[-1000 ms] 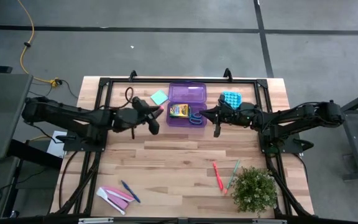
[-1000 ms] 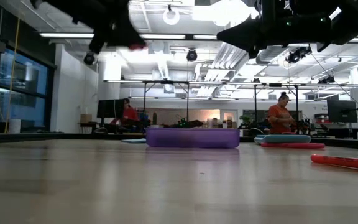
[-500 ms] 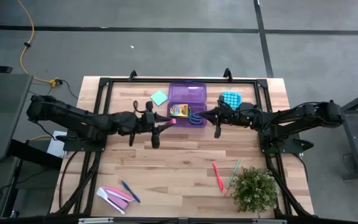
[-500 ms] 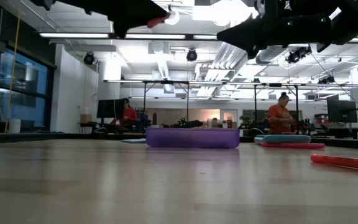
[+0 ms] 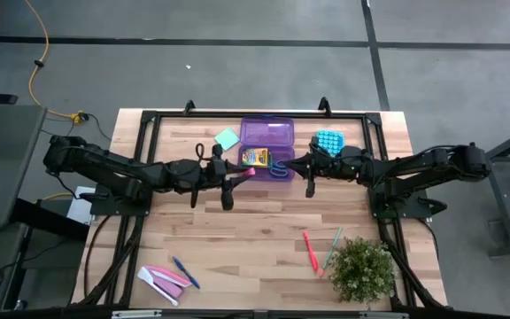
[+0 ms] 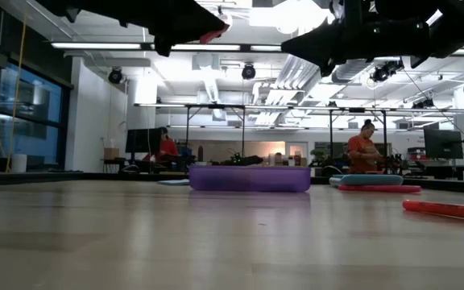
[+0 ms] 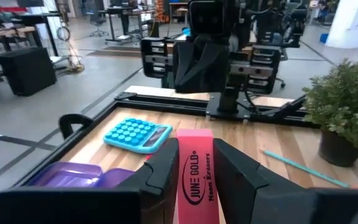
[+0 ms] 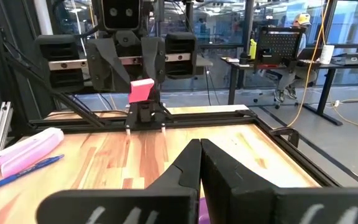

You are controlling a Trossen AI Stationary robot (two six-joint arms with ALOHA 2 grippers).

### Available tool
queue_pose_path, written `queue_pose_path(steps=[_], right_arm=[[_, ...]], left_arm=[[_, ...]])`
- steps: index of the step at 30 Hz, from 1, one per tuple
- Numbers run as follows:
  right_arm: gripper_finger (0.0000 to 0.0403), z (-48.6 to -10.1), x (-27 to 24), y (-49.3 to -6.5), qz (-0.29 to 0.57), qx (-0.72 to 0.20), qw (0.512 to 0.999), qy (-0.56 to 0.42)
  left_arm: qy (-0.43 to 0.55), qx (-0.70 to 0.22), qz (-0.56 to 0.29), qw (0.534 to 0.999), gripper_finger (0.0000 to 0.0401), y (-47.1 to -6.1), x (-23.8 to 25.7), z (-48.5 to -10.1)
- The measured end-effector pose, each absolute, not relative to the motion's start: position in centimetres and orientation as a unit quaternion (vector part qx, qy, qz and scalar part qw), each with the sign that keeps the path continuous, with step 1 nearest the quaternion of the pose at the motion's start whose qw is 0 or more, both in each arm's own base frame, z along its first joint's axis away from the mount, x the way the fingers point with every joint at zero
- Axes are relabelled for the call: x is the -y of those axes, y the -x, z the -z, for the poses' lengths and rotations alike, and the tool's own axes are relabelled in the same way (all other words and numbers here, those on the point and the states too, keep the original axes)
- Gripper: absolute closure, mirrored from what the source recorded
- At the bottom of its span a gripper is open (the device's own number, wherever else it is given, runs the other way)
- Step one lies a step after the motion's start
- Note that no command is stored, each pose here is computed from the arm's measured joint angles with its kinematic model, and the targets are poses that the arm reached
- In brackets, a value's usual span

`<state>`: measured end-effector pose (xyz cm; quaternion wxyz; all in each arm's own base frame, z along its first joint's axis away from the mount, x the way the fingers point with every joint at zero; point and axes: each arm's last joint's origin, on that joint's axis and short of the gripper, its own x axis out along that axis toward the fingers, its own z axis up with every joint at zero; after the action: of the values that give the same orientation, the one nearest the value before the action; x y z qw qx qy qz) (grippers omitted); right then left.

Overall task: Pack school essentials
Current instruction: Put the pink eraser into the violet supply box

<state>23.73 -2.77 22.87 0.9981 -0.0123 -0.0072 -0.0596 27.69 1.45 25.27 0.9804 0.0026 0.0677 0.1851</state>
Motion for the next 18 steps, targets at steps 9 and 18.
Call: queue_pose_path(steps=[9, 18], right_arm=[[0.0402, -24.6, 2.7, -23.3, 0.060, 0.082, 0.995, 0.013], [0.0402, -24.9, 2.6, -23.0, 0.053, 0.083, 0.995, 0.005]], left_arm=[[0.001, -0.123, -0.256, 0.959, 0.0321, -29.4, -5.1, -24.2], [0.024, -0.248, -0.276, 0.928, 0.0322, -34.9, -11.2, -20.9]])
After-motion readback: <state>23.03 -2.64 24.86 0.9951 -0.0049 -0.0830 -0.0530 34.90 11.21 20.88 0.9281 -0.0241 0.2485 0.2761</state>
